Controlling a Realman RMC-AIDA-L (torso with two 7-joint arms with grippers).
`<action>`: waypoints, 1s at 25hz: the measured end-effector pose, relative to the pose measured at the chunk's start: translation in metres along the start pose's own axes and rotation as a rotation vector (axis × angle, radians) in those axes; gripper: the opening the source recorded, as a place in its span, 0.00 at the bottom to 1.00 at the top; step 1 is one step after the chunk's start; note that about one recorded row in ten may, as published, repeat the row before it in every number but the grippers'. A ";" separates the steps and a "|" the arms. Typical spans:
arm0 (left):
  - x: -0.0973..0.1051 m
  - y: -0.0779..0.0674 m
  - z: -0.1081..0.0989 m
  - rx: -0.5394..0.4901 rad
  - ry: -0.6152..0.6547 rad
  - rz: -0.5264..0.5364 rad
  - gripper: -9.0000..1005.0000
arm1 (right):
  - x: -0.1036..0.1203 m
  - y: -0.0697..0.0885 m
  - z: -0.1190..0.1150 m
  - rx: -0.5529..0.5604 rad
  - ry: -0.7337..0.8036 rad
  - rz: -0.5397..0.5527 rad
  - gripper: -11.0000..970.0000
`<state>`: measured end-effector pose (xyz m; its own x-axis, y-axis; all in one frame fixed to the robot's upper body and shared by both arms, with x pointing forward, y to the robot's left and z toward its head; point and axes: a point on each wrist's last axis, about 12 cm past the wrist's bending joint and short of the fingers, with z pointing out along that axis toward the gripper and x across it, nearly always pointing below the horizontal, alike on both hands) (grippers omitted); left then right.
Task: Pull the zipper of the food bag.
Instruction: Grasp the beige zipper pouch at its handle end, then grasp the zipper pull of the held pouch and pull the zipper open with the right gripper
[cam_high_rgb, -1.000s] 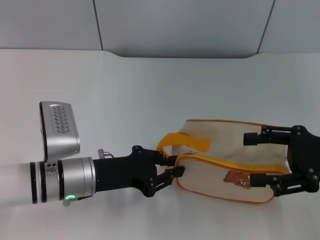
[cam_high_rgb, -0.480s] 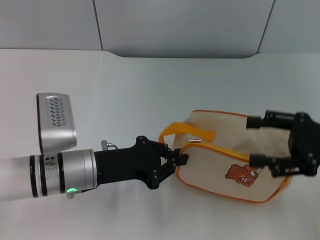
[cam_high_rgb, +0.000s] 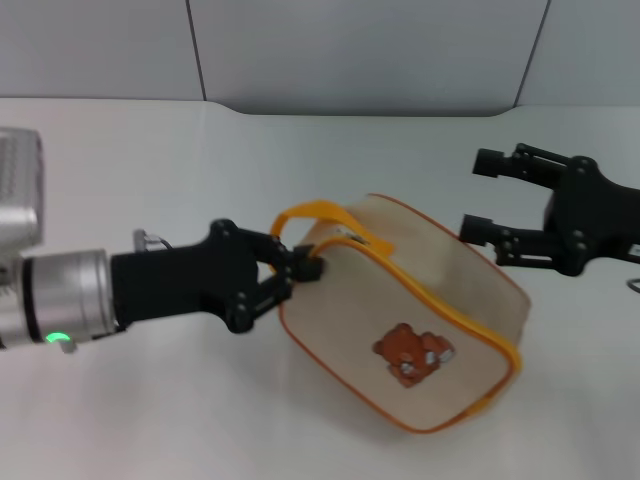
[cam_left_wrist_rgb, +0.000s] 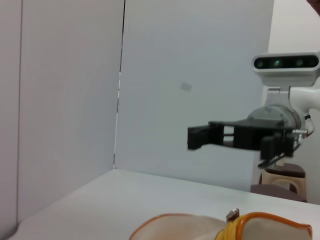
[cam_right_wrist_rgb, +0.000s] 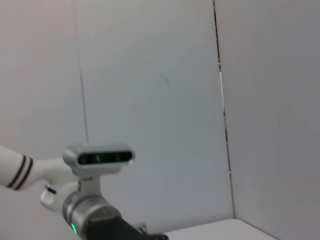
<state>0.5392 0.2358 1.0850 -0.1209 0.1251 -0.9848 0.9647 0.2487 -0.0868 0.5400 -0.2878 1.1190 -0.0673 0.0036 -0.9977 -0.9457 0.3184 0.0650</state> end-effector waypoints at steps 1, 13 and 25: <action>-0.006 0.004 -0.006 -0.001 0.003 0.014 0.08 | 0.000 -0.001 0.003 0.006 0.004 -0.006 0.81; -0.022 0.013 -0.005 0.001 0.003 0.056 0.08 | 0.020 0.002 0.046 0.000 0.034 -0.210 0.73; -0.031 0.017 -0.003 0.004 0.007 0.029 0.08 | 0.038 0.009 0.069 0.043 0.006 -0.371 0.47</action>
<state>0.5590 0.2392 1.1142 -0.0942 0.1391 -0.9858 0.9687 0.2414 -0.0585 0.5506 -0.2192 1.0801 0.2754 -0.1245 -0.9532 -0.8920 0.3366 -0.3017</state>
